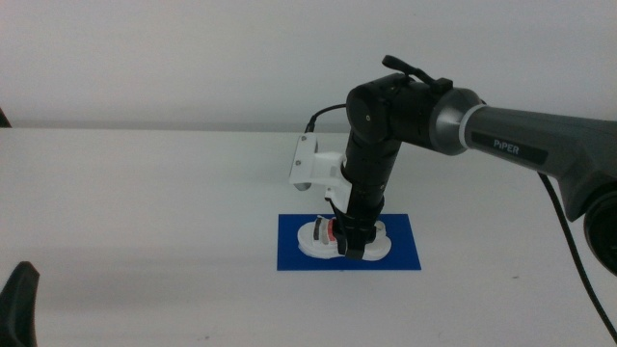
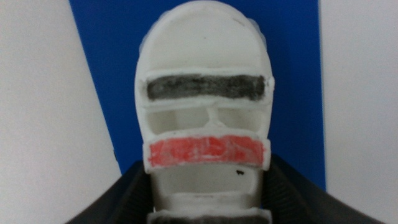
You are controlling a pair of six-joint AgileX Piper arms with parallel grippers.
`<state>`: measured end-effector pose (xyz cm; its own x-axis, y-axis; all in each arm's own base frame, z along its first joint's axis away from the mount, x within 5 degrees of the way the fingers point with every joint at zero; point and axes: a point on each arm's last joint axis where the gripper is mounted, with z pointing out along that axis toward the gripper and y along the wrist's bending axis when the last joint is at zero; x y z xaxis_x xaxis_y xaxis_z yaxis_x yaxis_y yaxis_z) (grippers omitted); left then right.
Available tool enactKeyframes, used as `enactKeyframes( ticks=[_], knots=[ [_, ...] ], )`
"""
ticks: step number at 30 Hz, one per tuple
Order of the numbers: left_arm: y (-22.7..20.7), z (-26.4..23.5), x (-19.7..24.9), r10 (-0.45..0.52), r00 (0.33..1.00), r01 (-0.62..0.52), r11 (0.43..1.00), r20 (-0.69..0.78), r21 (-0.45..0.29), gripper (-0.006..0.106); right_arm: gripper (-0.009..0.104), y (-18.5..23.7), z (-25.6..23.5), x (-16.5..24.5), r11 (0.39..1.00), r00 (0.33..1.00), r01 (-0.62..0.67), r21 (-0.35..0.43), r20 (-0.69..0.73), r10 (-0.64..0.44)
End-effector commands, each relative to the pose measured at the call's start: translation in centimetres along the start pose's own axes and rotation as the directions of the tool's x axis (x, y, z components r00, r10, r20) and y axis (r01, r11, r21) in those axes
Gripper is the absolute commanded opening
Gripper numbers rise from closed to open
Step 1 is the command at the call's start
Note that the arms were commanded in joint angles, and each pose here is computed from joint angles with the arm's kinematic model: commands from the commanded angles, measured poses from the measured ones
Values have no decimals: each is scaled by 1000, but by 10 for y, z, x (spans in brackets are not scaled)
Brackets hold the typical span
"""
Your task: Use one arm to grab the shoe from the table and place it on the mat.
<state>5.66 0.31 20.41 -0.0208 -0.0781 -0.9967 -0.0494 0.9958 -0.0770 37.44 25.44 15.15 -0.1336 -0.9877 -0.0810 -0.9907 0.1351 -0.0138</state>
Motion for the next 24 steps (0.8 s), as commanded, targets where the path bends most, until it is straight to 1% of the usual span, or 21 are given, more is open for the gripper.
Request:
enactKeyframes(
  ticks=[1,4,6,7,8,9,12,15,16,18,20,22,24],
  knots=[
    [1,-1,11,-6,1000,6,1000,15,-1,94,0,-5,3,2,1000,1000,-21,13,8,20],
    [1,-1,11,-6,1000,6,1000,15,-1,94,2,-5,3,2,999,999,-45,13,9,45],
    [1,-1,11,-6,1000,6,1000,15,-1,94,7,-5,3,2,999,999,-49,13,9,49],
    [1,-1,11,-6,1000,6,1000,15,-1,94,11,-5,3,2,999,999,-49,13,9,49],
    [1,-1,11,-6,1000,6,1000,15,-1,94,27,-5,3,2,999,999,-49,13,9,49],
    [1,-1,11,-6,1000,6,1000,15,-1,94,48,-5,3,2,998,998,-64,15,7,64],
    [1,-1,11,-6,1000,6,1000,15,-1,94,75,-6,-1,1,994,995,-101,32,25,100],
    [1,-1,11,-6,1000,6,1000,15,-1,94,91,-6,-22,-2,984,984,-164,74,79,158],
    [1,-1,11,-6,1000,6,1000,15,-1,94,93,-6,-33,-2,979,979,-183,90,102,174],
    [1,-1,11,-6,1000,6,1000,15,-1,94,93,-2,-69,0,968,969,-209,137,163,186],
    [1,-1,11,-6,1000,6,1000,15,-1,94,93,7,-110,4,949,947,-262,175,238,218],
    [1,-1,11,-6,1000,6,1000,15,-1,94,93,21,-157,17,917,906,-341,206,333,262],
    [1,-1,11,-6,1000,6,1000,15,-1,94,93,40,-194,40,881,854,-418,224,429,296]
  ],
)
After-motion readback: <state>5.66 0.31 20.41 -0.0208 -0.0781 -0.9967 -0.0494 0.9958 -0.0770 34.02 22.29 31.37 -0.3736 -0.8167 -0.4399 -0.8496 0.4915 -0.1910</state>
